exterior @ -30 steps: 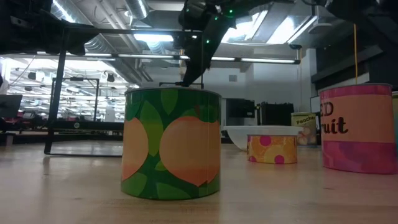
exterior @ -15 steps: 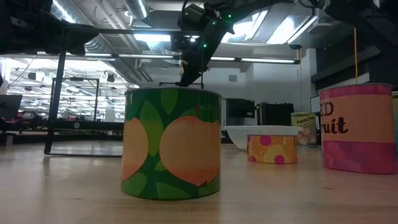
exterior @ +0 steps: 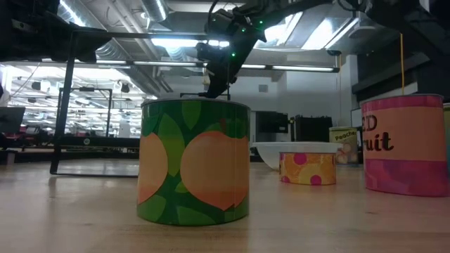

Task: Pick and place cans onto a shelf
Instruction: Put the large canned pineapple on the shelf

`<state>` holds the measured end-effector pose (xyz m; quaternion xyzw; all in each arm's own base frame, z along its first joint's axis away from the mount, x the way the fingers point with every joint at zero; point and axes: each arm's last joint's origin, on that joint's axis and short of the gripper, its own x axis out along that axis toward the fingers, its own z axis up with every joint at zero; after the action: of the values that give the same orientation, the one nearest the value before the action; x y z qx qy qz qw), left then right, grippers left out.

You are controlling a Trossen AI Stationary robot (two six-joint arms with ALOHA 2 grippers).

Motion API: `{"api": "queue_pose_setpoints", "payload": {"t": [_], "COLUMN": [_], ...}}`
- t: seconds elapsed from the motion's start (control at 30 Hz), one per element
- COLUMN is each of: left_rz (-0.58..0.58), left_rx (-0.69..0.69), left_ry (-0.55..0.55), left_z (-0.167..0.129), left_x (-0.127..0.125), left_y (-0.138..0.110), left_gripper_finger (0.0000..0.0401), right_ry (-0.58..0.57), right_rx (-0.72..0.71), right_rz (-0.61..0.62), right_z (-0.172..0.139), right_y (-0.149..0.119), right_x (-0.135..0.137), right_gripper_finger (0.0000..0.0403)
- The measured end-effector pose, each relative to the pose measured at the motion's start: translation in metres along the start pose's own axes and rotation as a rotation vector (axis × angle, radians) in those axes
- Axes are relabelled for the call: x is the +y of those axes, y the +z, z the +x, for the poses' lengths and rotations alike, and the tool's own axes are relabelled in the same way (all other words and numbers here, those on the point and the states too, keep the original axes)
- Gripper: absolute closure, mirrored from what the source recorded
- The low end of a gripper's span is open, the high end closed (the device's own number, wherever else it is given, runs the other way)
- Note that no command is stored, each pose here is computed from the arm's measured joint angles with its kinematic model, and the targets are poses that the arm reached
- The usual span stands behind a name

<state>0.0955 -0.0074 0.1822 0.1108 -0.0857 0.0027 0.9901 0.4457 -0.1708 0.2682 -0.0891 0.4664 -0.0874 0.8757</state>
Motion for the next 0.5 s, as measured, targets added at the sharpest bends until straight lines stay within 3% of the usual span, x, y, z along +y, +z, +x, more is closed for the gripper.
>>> {"api": "queue_pose_setpoints", "payload": {"t": [0.5], "left_rz": [0.0], "left_rx": [0.0], "left_ry": [0.0], "left_z": [0.0], "left_x": [0.0], "left_y": [0.0], "left_gripper_finger": [0.0357], "right_ry": [0.006], "right_rx": [0.013], "right_rz": [-0.003], "right_z": [0.011], "right_y": [-0.002], "right_x": [0.001], "right_gripper_finger": [0.0402]}}
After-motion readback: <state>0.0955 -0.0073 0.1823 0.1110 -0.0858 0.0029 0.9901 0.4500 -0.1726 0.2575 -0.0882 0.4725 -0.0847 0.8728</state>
